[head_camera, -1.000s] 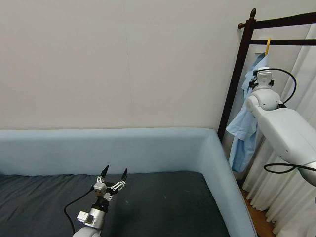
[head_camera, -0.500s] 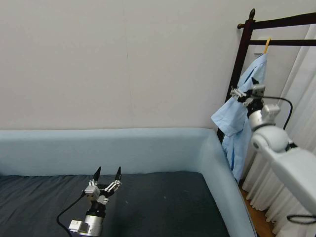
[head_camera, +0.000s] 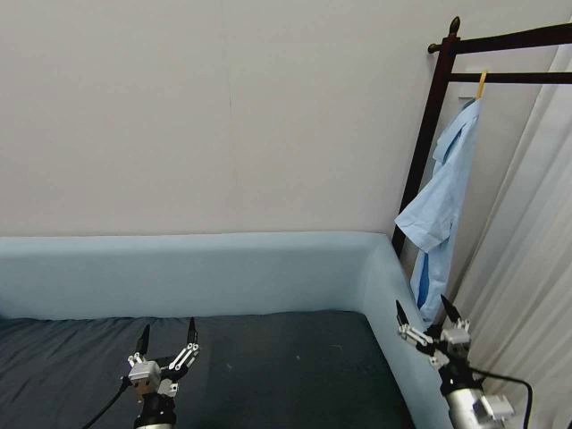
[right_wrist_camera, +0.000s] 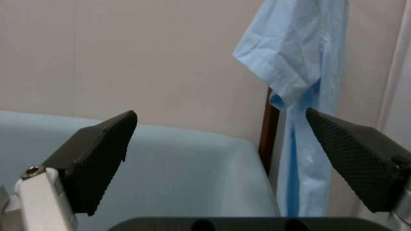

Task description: Pick up the clothes from the sofa and hang them on the clothes hanger.

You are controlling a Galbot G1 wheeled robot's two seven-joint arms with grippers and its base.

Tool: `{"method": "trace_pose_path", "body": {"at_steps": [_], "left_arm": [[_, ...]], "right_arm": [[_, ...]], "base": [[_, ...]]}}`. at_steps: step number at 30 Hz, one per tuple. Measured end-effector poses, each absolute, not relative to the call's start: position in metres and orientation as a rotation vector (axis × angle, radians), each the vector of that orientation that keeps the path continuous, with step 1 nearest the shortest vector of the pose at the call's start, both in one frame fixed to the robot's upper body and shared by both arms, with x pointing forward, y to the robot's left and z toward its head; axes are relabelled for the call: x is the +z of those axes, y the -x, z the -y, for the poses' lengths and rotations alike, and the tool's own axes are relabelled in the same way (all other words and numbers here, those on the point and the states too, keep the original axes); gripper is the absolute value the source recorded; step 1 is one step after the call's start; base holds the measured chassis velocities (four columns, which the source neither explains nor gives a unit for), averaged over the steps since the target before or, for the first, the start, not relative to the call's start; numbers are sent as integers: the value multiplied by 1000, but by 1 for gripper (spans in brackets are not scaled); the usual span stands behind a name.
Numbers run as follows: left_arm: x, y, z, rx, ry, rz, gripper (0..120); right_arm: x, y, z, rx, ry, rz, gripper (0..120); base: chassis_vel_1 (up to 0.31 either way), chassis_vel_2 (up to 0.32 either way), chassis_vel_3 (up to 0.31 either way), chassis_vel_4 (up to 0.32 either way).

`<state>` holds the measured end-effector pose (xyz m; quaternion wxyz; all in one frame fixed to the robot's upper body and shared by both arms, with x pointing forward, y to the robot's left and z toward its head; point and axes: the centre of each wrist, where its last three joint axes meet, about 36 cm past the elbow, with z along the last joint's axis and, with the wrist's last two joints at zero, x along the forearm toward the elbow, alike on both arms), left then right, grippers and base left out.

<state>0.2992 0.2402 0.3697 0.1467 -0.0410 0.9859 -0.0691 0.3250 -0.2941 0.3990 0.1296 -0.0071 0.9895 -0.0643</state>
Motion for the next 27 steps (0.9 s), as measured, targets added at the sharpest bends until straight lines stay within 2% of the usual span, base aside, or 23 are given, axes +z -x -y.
{"method": "trace_pose_path", "body": {"at_steps": [27], "left_arm": [[372,-296,-241,-200,94,-2847,100]], "right_arm": [[402,-325,290,-189,-2,-2887,100]], "base": [[0,0,0,0]]}}
